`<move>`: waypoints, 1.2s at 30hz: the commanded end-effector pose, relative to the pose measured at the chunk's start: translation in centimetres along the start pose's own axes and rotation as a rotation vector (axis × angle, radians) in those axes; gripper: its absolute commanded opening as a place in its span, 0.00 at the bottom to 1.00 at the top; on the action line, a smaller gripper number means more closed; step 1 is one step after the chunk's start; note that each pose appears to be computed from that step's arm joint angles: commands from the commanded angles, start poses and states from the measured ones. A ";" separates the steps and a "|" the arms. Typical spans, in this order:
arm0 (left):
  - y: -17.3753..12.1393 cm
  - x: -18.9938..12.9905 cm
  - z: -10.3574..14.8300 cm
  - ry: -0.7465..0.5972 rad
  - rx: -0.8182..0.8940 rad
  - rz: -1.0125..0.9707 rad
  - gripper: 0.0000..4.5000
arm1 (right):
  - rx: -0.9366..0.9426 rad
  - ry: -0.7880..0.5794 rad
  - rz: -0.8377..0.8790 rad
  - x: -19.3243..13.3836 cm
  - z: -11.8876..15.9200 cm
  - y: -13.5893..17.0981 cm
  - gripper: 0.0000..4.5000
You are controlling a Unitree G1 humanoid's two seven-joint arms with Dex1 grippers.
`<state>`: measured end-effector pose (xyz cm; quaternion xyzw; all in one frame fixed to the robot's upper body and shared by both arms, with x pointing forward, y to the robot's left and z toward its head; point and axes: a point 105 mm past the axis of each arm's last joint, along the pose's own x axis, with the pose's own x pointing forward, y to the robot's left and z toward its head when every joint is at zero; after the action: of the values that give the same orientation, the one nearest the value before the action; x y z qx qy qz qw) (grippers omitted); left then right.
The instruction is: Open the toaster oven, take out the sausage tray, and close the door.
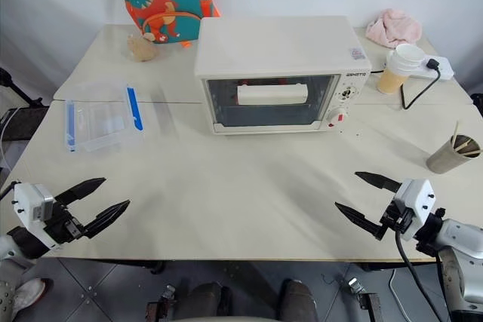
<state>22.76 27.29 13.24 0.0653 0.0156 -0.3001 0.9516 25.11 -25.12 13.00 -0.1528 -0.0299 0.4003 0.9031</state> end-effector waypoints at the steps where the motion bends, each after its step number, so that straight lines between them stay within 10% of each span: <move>1: 0.1 0.1 0.9 -0.030 0.029 -0.004 1.00 | -0.013 -0.022 0.002 0.2 0.7 0.1 1.00; 13: -0.7 1.5 5.8 -0.336 -0.241 -0.084 1.00 | 0.140 -0.321 0.067 7.7 7.7 -1.4 1.00; 36: -3.0 4.7 5.4 -0.313 -0.181 -0.158 1.00 | -0.010 -0.372 0.326 12.5 12.2 -0.5 1.00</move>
<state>25.03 21.41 17.10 -0.0895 -0.0870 -0.3734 0.9192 33.38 -14.19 22.75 -0.0467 -0.1435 0.5288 0.8352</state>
